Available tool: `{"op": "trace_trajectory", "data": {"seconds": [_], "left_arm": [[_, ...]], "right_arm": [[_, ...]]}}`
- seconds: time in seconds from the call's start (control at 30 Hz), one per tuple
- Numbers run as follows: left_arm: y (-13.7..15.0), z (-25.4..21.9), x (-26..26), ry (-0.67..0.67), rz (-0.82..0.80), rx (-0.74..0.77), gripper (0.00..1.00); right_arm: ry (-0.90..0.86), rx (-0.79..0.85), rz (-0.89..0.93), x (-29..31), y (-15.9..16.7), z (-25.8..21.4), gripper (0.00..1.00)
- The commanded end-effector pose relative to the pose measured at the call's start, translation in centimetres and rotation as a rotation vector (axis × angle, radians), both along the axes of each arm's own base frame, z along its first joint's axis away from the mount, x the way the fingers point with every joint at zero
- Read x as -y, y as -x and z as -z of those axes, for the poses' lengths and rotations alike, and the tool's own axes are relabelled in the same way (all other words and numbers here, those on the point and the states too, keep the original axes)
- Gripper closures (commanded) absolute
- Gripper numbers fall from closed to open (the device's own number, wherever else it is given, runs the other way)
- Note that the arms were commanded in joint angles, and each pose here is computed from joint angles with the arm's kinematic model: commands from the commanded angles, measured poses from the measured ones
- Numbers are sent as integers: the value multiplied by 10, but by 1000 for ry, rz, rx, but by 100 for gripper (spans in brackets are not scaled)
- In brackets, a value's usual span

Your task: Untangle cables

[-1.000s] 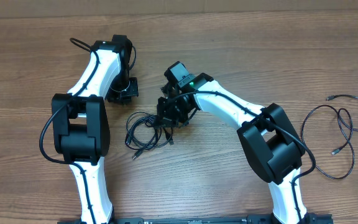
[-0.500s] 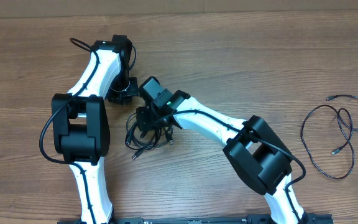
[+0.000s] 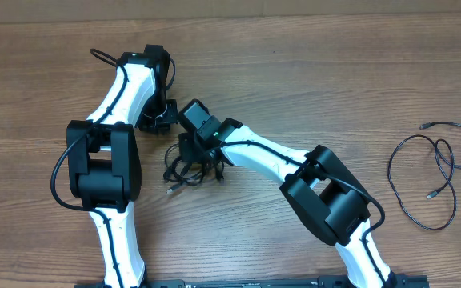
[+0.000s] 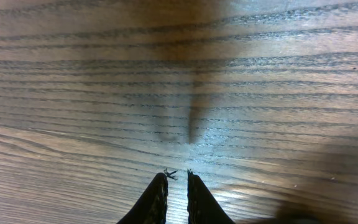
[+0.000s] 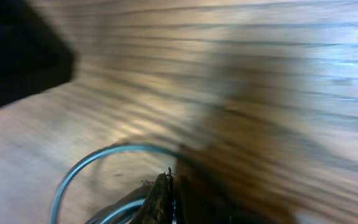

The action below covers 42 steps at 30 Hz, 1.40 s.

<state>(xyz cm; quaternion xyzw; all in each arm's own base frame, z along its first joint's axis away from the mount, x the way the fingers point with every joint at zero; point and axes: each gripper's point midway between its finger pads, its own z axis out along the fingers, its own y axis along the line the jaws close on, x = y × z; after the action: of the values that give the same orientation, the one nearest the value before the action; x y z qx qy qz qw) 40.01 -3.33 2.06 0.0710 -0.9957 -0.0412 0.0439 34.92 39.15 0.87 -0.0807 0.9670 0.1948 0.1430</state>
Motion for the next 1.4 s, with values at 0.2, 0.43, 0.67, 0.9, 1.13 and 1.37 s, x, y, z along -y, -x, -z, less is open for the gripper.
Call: {"op": "trace_trajectory", "data": {"seconds": [0.2, 0.43, 0.67, 0.9, 1.13, 1.37], "left_arm": [[1, -6, -2, -12, -12, 12, 86], [1, -6, -2, -13, -12, 12, 86], [1, -6, -2, -12, -12, 13, 85], [1, -6, 1, 6, -13, 12, 85], [1, -6, 1, 6, -13, 12, 85], [1, -6, 1, 6, -13, 14, 84]], "right_arm": [[152, -107, 366, 104, -45, 29, 96], [135, -268, 406, 132, -35, 34, 96], [98, -500, 320, 112, 20, 32, 96], [79, -509, 178, 63, 59, 28, 96], [50, -483, 92, 38, 72, 24, 96], [12, -375, -95, 38, 51, -28, 92]]}}
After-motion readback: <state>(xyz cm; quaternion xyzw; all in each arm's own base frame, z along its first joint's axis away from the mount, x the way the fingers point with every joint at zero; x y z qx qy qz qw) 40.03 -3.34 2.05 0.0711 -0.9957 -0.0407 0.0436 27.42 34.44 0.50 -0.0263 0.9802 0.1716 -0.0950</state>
